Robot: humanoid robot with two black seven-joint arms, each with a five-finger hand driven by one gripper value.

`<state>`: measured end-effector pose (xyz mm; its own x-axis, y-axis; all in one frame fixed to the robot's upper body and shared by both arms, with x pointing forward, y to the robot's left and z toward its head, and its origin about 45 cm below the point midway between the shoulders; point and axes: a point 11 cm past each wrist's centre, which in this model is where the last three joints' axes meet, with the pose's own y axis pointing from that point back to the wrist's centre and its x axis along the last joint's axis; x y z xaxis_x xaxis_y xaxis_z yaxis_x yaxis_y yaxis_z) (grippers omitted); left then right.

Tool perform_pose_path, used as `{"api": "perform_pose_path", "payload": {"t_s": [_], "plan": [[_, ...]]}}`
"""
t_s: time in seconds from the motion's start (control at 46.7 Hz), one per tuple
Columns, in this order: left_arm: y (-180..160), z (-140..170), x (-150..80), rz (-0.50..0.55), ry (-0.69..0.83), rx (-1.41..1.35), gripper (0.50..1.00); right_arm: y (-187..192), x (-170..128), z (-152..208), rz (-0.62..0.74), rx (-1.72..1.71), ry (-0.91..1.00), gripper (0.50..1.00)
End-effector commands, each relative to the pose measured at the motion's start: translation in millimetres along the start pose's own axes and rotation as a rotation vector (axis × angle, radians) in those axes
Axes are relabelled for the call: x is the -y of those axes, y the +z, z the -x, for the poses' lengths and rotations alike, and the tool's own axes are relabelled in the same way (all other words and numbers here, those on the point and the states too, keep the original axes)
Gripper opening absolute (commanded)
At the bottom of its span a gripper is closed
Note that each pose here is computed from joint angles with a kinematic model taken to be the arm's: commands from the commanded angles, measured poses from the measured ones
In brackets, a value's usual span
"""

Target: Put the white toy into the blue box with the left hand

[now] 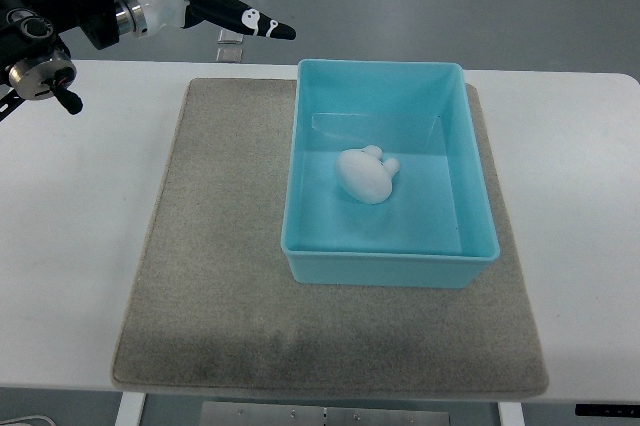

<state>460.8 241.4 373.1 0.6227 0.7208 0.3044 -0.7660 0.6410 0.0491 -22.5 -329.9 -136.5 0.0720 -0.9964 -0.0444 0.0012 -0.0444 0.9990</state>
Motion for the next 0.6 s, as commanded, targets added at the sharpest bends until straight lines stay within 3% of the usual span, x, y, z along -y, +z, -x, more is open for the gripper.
{"api": "perform_pose_path", "payload": {"t_s": [0.0, 0.578], "plan": [[-7.7, -14.4, -7.7, -0.005, 0.048, -0.083, 0.999, 0.1, 0.0, -0.1, 0.0, 0.0, 0.0, 0.936], [-95.1, -59.9, -71.8, -0.019, 0.124, -0.547, 1.0, 0.1, 0.0, -0.1, 0.0, 0.0, 0.0, 0.936]]}}
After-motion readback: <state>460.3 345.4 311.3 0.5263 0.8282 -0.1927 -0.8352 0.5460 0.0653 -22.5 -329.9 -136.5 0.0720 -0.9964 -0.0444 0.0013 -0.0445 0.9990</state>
